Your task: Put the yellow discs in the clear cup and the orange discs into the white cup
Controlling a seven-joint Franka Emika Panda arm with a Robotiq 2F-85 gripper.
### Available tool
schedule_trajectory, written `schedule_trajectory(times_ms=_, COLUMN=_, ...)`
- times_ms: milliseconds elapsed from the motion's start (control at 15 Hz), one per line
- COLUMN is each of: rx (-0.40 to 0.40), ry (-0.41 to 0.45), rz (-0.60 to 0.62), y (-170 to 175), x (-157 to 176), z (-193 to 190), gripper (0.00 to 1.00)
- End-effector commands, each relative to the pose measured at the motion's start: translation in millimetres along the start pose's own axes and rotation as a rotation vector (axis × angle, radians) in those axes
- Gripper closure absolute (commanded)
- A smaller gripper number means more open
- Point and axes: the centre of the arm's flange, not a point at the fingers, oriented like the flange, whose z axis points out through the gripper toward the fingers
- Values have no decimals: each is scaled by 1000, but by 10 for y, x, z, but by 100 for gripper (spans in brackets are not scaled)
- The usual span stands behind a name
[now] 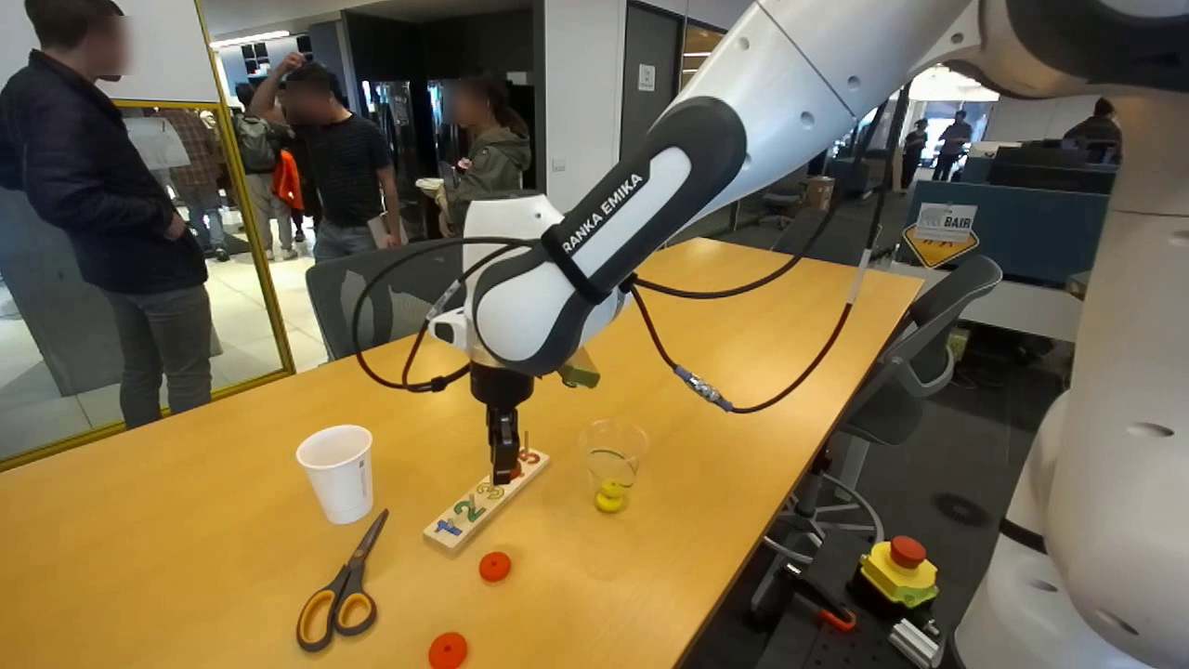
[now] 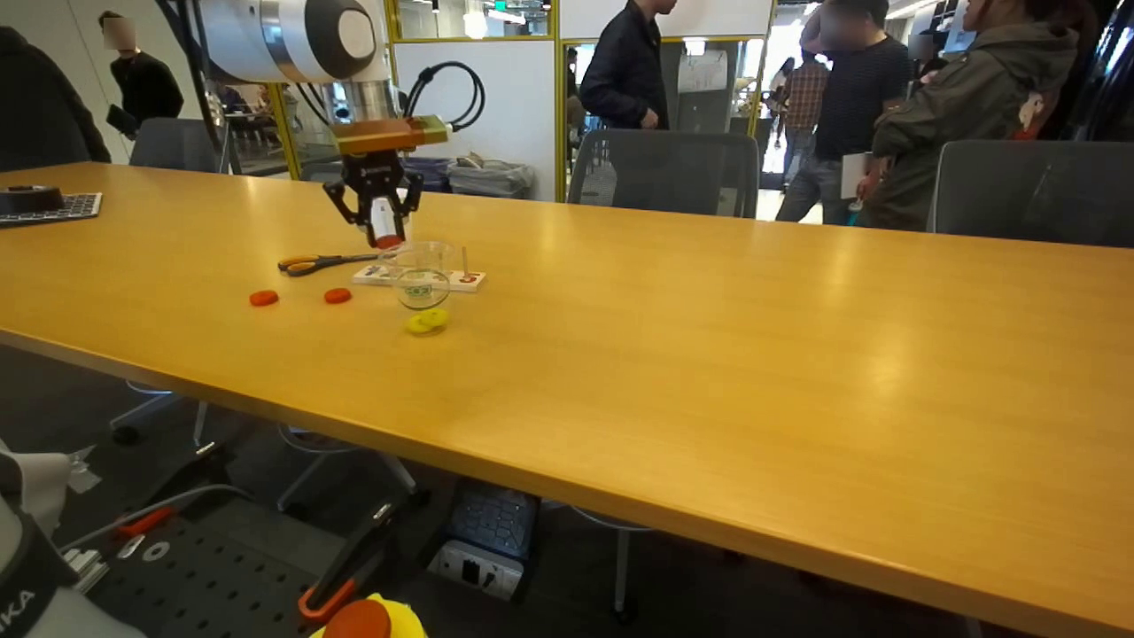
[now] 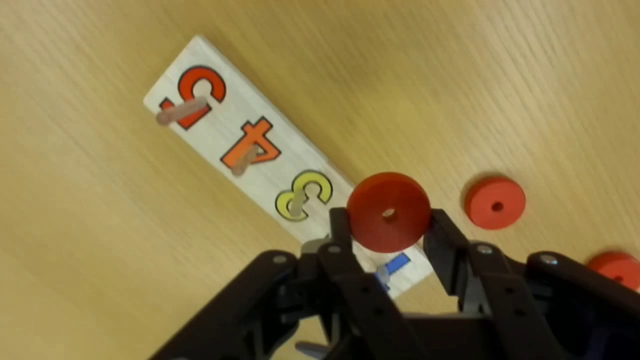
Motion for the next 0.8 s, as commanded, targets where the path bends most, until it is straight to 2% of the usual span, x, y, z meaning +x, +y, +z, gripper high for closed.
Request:
schedule_trajectory(times_ms=0, rx=-4, ry=73, rz=-36, y=-155, x=364, z=-379, gripper=77)
schedule_trajectory(times_ms=333, rx=13, ry=192, rz=-99, y=-248, x=832, z=-445, gripper=77)
schedule_trajectory(times_ms=733, rx=28, ry=259, rz=-172, y=34, x=1315, z=-433, gripper=77)
